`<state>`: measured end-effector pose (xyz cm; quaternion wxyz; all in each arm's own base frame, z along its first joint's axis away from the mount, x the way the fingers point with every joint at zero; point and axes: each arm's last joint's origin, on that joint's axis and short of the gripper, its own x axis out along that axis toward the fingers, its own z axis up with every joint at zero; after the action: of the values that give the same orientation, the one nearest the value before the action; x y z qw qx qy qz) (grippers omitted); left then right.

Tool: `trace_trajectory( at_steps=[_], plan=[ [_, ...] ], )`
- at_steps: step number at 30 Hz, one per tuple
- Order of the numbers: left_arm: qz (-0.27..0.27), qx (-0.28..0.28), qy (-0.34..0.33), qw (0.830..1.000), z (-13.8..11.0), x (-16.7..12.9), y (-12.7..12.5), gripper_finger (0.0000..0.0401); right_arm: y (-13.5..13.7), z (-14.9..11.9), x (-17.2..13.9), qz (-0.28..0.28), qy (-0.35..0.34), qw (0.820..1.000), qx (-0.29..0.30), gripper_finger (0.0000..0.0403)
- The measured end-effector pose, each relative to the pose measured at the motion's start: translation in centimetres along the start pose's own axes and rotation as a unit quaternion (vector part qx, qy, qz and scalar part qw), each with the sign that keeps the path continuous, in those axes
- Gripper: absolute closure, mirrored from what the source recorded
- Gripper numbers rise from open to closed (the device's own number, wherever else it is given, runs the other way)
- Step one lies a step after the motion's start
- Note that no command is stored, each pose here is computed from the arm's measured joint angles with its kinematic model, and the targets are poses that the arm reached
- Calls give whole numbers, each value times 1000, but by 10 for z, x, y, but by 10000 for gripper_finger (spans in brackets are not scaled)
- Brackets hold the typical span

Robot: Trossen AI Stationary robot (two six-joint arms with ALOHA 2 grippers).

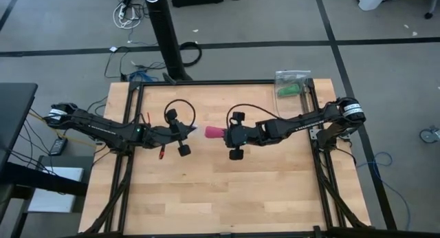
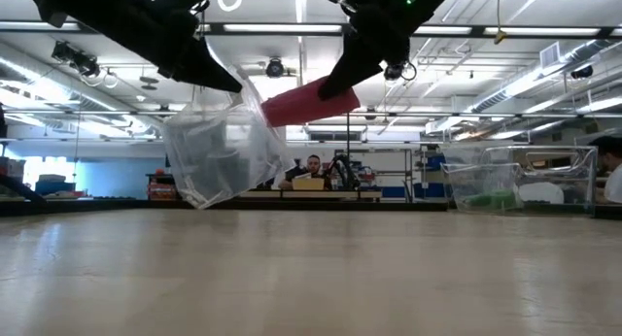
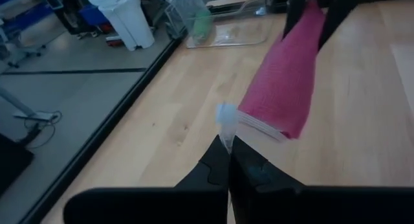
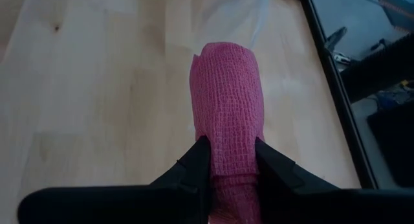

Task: Roll bandage
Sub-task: Put the pink bandage into the transparent zip bag

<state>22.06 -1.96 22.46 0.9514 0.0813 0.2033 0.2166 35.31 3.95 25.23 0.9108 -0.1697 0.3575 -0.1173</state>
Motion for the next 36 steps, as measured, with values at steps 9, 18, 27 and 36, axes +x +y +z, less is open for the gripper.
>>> trace_trajectory(
  at_steps=[9,18,27,36],
  plan=[
    [-50,-25,-21,998,5,0,-3,400,0,1,1,14,-10,999,-47,322],
    [-88,-31,-30,995,7,-1,-5,400,-14,5,6,2,-34,998,-47,322],
    [-76,-18,-6,997,2,0,-4,400,-15,-2,5,-29,8,999,-32,322],
    [-38,-31,4,999,0,0,-2,400,-7,-3,-2,-91,19,995,33,322]
  ],
)
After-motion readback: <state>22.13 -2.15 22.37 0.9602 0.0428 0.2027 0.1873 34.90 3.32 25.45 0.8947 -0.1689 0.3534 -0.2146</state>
